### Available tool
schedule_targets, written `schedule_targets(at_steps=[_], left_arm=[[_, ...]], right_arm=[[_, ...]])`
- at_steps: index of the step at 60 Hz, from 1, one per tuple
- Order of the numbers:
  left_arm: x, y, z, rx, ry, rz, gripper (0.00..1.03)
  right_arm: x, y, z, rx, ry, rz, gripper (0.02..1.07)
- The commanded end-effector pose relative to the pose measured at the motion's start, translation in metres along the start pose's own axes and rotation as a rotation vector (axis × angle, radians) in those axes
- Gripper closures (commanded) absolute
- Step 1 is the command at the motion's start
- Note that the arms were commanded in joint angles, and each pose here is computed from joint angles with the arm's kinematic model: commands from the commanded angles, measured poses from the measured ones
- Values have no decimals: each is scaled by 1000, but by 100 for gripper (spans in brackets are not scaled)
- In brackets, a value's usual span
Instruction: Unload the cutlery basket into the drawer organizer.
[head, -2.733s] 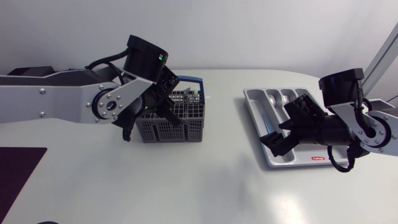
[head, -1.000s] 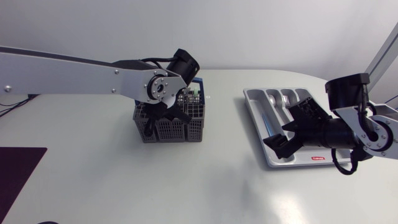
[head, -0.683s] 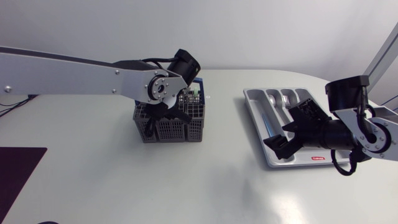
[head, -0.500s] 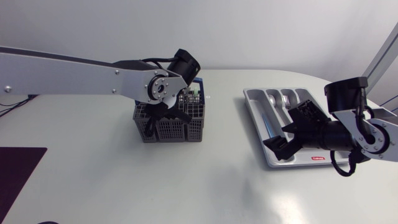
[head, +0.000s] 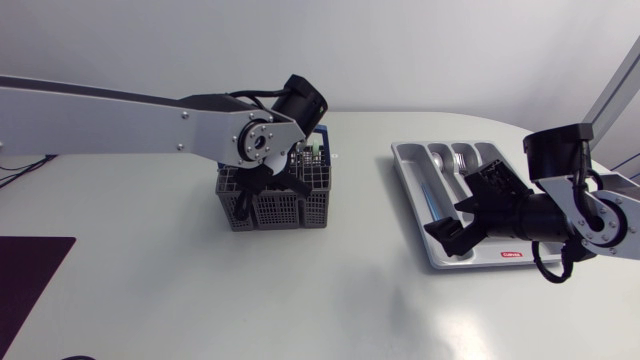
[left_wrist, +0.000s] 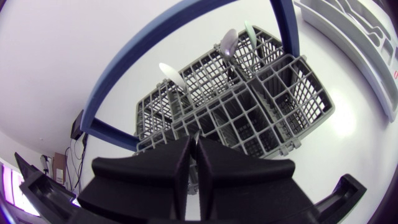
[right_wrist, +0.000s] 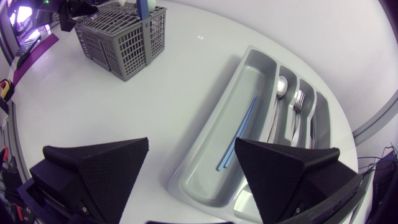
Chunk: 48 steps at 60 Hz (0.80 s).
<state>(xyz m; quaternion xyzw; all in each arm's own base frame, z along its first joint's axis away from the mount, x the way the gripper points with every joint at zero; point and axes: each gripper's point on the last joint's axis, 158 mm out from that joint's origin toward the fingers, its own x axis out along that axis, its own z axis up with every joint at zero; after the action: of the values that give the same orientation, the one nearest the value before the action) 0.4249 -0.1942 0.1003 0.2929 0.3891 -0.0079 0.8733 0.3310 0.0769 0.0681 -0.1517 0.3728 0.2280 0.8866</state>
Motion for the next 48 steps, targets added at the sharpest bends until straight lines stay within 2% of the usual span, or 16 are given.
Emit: schedule_targets(at_steps=[1,35,48], left_arm=[[-15,3,6,-1,-42,8,100],[-67,5,24,83,-194,8,100],[-83,2,27,141,-239,45,100]], right_arm=[[5,4,-16,-8,31,16,7],[5,5,-11,-19,21,23,7],[6,5,-11,-18,24,24,7]])
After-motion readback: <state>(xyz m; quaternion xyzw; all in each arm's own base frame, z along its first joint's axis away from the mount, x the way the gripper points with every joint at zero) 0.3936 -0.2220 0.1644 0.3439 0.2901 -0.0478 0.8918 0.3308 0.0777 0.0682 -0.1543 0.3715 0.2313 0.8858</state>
